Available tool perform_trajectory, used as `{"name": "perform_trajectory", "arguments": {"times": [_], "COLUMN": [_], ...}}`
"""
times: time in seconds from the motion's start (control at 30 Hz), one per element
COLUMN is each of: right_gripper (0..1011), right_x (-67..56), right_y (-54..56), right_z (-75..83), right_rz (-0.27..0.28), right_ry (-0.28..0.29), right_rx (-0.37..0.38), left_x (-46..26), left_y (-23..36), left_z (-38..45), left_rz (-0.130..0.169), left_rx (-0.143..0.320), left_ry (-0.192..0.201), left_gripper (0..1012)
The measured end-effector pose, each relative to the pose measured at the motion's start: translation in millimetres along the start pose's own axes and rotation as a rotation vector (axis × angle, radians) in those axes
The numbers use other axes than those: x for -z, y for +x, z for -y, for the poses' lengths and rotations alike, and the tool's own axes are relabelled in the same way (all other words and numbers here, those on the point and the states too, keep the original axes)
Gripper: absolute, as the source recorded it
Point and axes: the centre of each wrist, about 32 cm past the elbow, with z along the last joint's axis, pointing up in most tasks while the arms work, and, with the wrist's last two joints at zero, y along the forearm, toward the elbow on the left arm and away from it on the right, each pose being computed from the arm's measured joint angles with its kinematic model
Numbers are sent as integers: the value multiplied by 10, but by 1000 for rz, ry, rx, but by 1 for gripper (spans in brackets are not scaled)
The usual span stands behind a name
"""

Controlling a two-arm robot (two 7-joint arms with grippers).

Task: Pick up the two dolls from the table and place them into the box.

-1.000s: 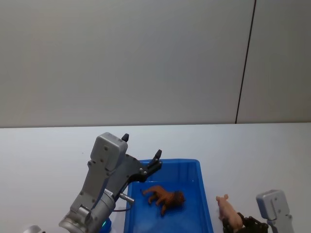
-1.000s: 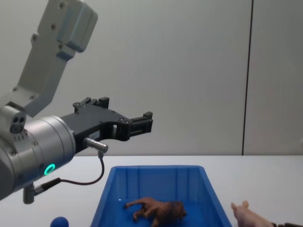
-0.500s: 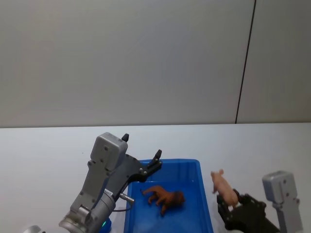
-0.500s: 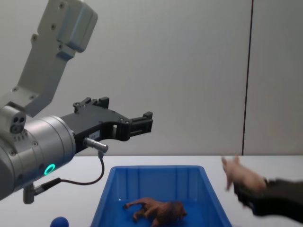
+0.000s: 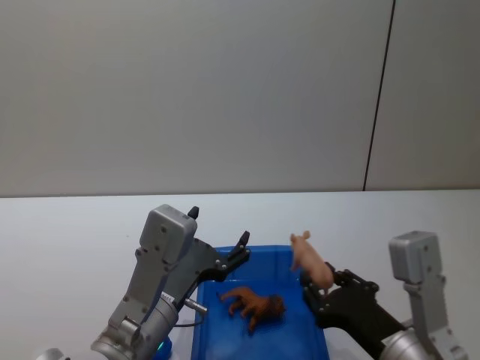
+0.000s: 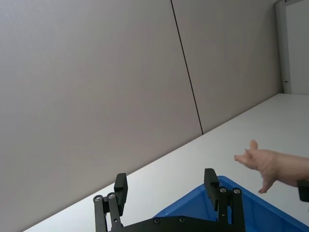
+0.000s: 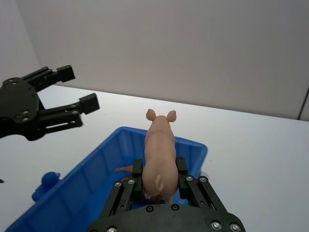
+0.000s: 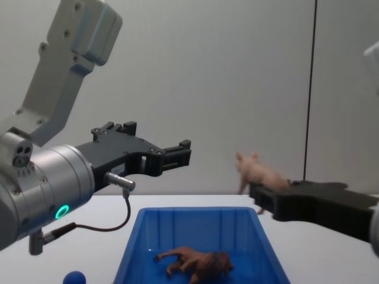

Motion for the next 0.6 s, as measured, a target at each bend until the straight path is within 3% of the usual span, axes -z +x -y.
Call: {"name": "perform_trajectory", "arguments": {"times": [0.07, 0.2, 0.23, 0.6], "right_gripper": [390, 499, 563, 891], "right_x": [-6, 5, 8, 49], "right_y": [-13, -39, -44, -63], "right_z": [-34, -126, -140, -232], "right_rz": [-9, -35, -39, -63], "right_ry": [-1, -16, -19, -43], "right_rx": [-11, -40, -43, -38], "left_x": [0, 0, 0, 0], "left_y": [0, 0, 0, 0], "left_z": [0, 0, 0, 0], "left_rz": [0, 0, 0, 0], "left_rx": [0, 0, 0, 0], "left_ry": [0, 0, 0, 0], "left_gripper": [1001, 1001, 1001, 1001]}}
